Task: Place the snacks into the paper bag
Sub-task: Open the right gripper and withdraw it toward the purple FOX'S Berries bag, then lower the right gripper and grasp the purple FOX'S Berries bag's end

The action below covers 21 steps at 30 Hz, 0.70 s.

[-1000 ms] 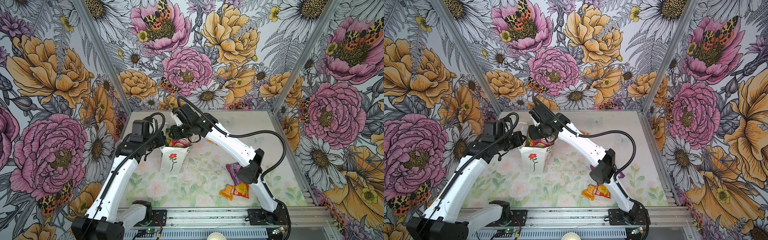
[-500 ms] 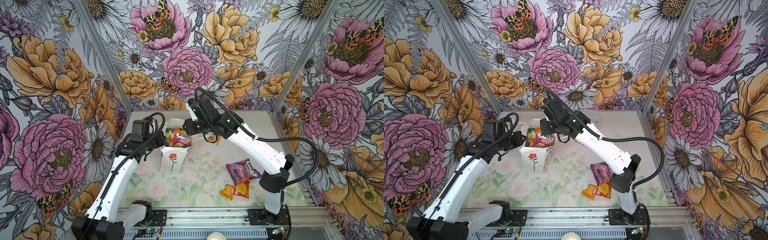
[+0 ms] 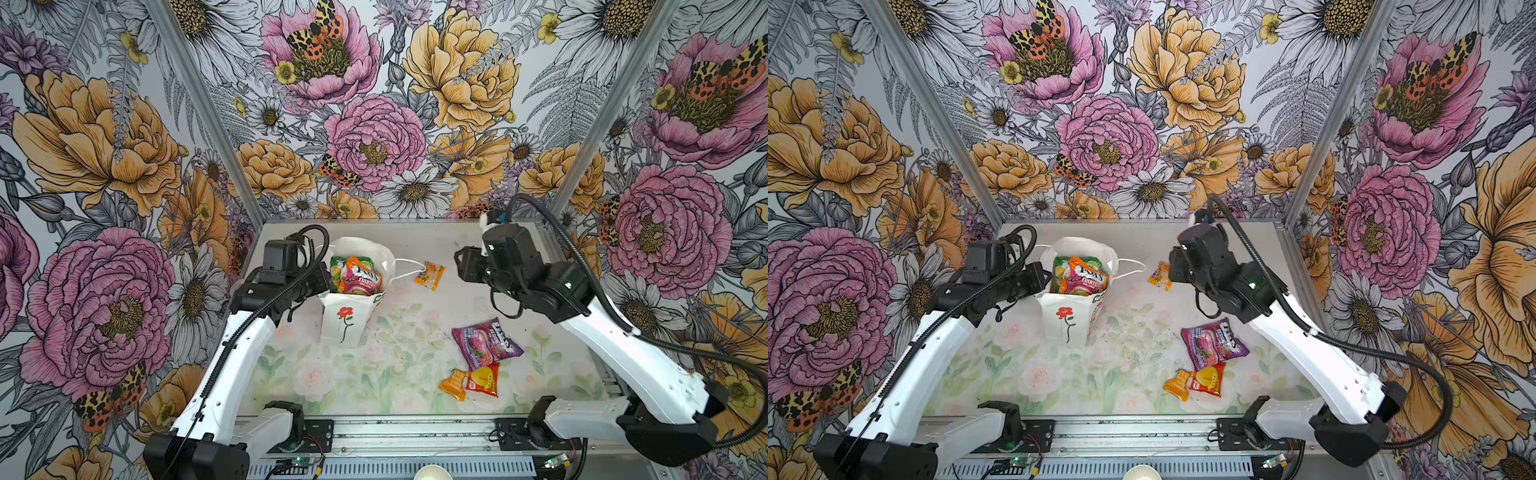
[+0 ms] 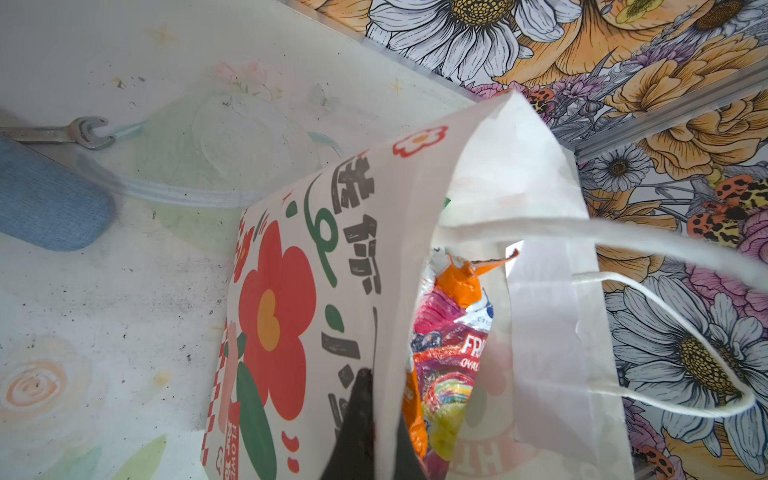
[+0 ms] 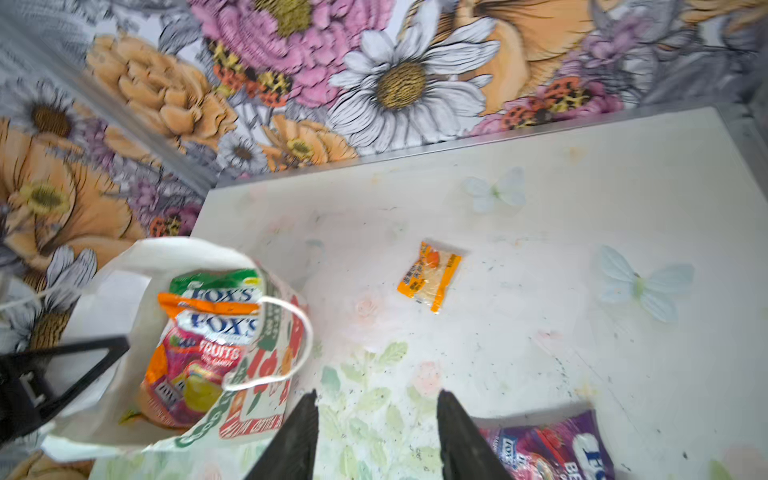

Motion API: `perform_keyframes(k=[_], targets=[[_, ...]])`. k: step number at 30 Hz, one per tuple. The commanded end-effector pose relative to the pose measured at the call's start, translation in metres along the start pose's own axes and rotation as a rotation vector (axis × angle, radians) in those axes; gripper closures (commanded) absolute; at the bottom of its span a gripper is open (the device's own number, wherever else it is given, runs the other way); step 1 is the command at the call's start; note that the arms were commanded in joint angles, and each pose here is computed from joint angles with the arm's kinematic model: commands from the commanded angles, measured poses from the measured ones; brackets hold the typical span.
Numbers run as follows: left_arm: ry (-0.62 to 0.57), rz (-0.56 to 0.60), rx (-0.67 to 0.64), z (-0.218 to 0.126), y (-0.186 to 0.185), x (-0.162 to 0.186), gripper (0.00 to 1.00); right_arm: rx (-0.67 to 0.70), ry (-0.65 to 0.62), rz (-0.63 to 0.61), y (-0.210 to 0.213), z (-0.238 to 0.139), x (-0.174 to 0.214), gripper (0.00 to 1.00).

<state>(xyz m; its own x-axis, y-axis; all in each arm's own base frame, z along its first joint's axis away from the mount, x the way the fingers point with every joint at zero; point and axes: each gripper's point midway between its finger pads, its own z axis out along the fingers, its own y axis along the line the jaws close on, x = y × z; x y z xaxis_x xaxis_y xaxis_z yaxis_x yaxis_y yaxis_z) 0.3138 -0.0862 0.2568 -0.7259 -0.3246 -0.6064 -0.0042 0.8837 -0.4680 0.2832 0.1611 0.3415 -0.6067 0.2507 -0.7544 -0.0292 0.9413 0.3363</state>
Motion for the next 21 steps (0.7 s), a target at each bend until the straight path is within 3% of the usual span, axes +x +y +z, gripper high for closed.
perform_keyframes(k=[1, 8, 12, 21], targets=[[-0.105, 0.039, 0.084, -0.009, -0.020, -0.026, 1.00, 0.051, -0.101, 0.210, -0.039, -0.012, 0.006, 0.50], [-0.087, 0.037, 0.080, -0.003, -0.020, -0.022, 1.00, 0.151, -0.155, 0.413, -0.115, -0.021, 0.070, 0.30], [-0.101, 0.046, 0.069, -0.006, -0.019, -0.023, 1.00, 0.167, -0.100, 0.483, -0.134, -0.008, 0.111, 0.28], [-0.096, 0.047, 0.069, -0.005, -0.019, -0.023, 1.00, 0.279, 0.155, 0.600, -0.160, 0.034, 0.212, 0.28]])
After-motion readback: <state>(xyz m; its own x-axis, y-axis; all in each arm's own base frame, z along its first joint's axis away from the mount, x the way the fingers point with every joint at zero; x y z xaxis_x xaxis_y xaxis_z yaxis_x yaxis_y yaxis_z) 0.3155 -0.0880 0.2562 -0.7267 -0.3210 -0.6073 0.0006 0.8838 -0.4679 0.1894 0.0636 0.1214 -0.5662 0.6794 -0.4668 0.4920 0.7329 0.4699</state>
